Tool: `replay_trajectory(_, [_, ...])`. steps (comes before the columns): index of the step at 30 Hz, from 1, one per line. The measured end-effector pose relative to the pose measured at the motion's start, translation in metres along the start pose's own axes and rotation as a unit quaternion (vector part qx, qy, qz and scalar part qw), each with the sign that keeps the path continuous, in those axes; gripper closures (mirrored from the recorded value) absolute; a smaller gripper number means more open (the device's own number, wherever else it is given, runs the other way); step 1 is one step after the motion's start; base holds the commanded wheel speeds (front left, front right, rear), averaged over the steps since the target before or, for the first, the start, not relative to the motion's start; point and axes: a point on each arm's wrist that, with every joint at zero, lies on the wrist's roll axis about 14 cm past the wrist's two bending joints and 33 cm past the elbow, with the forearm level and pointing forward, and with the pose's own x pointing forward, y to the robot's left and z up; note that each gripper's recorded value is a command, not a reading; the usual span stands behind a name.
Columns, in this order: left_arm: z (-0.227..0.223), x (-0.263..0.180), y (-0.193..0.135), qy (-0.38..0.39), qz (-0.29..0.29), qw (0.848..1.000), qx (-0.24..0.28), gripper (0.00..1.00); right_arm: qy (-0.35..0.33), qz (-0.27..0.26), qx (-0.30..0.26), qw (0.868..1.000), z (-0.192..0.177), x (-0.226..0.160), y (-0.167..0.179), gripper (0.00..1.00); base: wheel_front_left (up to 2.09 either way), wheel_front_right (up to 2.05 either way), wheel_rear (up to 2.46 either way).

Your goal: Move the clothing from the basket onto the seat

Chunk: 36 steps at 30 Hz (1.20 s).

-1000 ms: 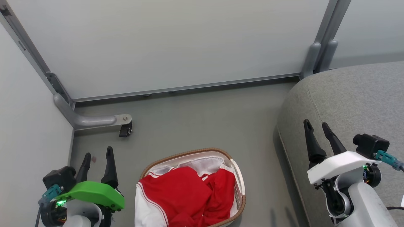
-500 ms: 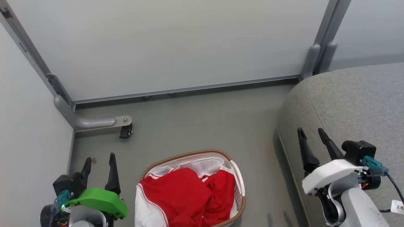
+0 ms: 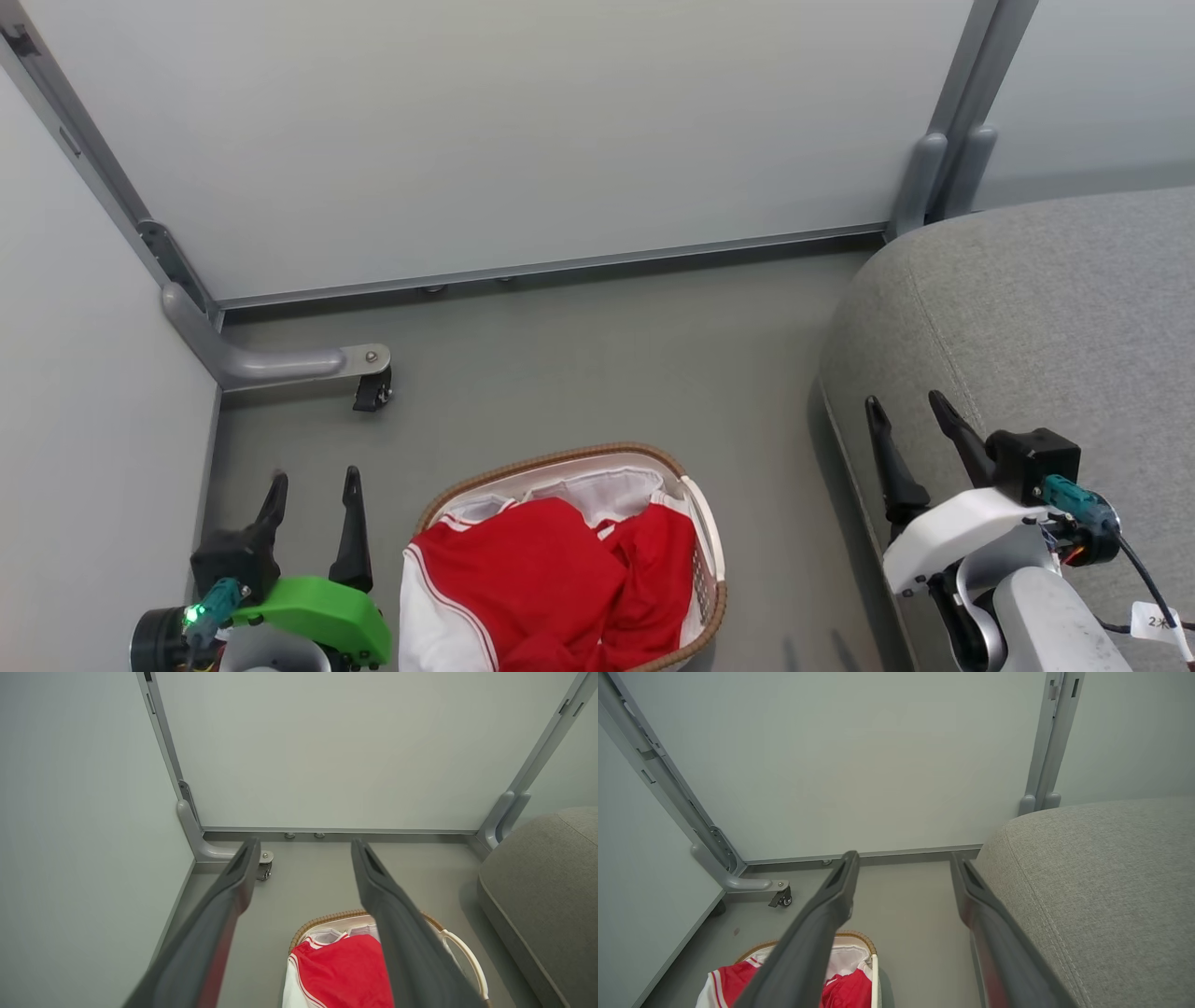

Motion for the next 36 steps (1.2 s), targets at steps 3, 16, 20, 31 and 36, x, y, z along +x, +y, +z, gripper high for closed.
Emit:
replay_trajectory(3, [-0.002,0.001,-0.002,0.001,-0.003,1.000,0.009,0.00,0.003,0.004,-0.014,1.000,-0.003,0.000,0.002,0.00,0.00,0.00,0.00])
replay_trajectory(16, [-0.024,0.023,-0.018,0.028,-0.040,0.999,0.023,0.00,0.001,0.018,-0.069,0.997,-0.007,0.022,0.003,0.00,0.00,0.00,0.00])
replay_trajectory(20, [-0.032,0.038,-0.025,0.039,-0.058,0.997,0.027,0.00,-0.003,0.022,-0.086,0.996,-0.007,0.034,0.002,0.00,0.00,0.00,0.00])
replay_trajectory(31, [-0.066,0.087,-0.055,0.078,-0.121,0.988,0.051,0.00,-0.009,0.027,-0.125,0.992,-0.019,0.075,-0.007,0.00,0.00,0.00,0.00])
replay_trajectory(36, [-0.092,0.106,-0.064,0.110,-0.143,0.983,0.038,0.00,-0.003,0.026,-0.123,0.992,-0.034,0.090,-0.013,0.00,0.00,0.00,0.00])
